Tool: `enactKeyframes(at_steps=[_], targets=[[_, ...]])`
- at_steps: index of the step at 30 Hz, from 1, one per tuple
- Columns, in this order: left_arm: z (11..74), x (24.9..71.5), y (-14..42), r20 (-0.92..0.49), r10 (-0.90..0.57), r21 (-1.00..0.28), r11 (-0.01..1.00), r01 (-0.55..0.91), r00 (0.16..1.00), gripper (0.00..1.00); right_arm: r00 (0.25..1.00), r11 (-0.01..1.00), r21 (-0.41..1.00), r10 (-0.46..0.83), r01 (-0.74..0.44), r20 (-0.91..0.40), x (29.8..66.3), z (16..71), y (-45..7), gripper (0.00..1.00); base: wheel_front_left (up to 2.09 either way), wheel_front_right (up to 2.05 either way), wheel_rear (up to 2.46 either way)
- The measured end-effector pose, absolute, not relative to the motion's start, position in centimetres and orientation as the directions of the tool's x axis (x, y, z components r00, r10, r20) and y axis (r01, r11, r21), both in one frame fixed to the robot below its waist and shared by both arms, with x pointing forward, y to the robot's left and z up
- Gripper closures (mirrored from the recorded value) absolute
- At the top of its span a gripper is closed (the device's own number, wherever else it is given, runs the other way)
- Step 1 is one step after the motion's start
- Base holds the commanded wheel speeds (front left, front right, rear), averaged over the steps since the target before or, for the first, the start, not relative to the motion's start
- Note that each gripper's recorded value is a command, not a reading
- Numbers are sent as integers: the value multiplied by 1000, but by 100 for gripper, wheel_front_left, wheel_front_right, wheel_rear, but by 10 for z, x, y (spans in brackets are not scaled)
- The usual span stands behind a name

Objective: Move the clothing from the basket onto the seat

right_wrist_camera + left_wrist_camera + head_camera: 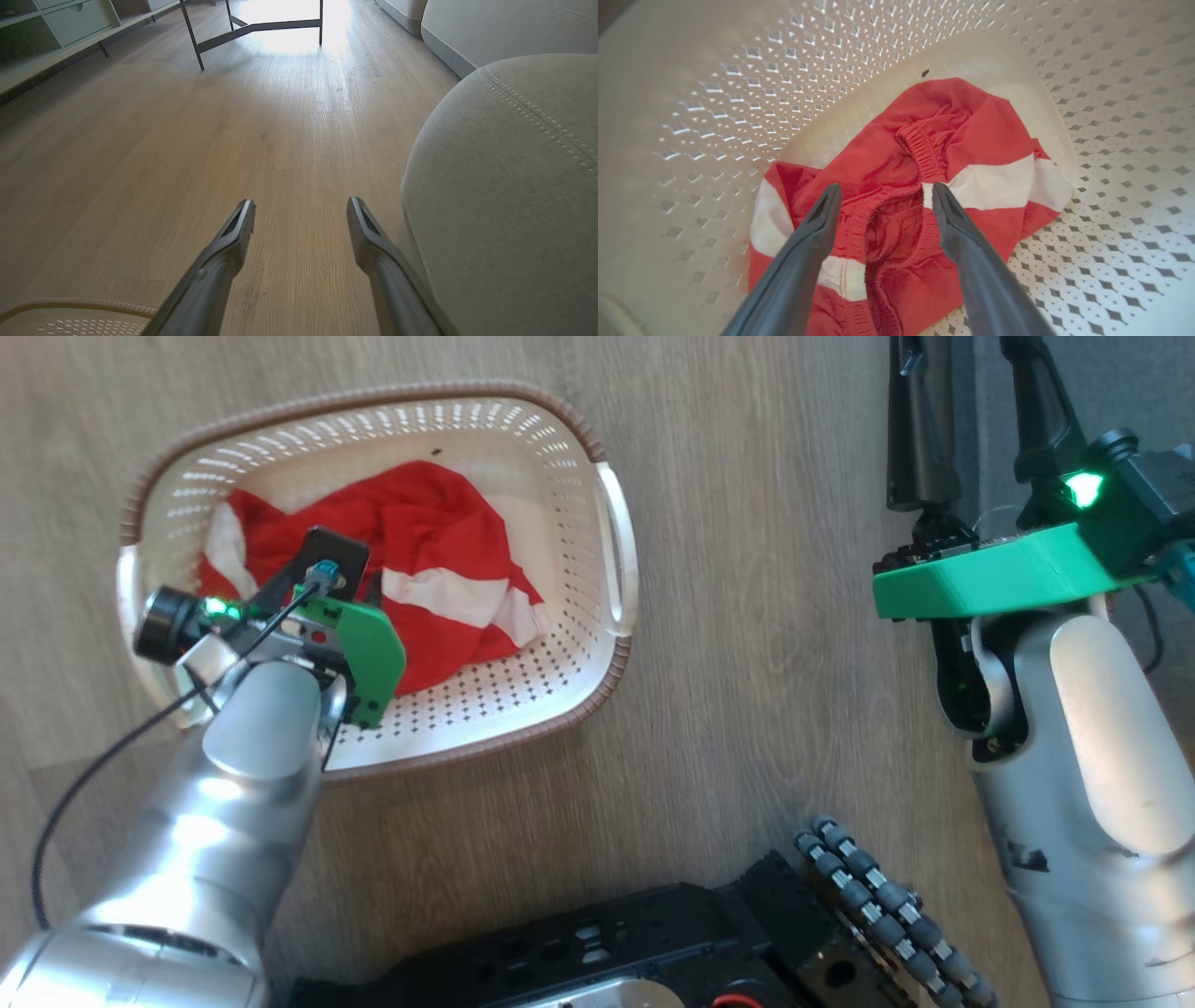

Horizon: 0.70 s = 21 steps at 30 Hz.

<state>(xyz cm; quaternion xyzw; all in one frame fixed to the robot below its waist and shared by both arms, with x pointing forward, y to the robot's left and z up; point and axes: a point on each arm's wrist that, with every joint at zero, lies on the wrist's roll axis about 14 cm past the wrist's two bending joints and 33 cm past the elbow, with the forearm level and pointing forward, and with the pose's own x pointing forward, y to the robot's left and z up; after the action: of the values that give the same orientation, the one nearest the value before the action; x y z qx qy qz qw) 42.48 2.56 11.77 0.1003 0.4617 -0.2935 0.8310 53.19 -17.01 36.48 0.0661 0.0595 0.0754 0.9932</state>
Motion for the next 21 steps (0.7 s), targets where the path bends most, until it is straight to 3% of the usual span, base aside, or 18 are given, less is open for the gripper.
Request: enactKeyframes(at_steps=[9,21], targets=[[80,410,26,-913,-328,-10,611,791,242,0,979,984,140,132,-111,-154,530,344,-177,0,0,0,0],[47,404,47,-968,-182,78,429,900,171,0,976,988,131,102,-77,-194,524,329,-189,0,0,0,0]])
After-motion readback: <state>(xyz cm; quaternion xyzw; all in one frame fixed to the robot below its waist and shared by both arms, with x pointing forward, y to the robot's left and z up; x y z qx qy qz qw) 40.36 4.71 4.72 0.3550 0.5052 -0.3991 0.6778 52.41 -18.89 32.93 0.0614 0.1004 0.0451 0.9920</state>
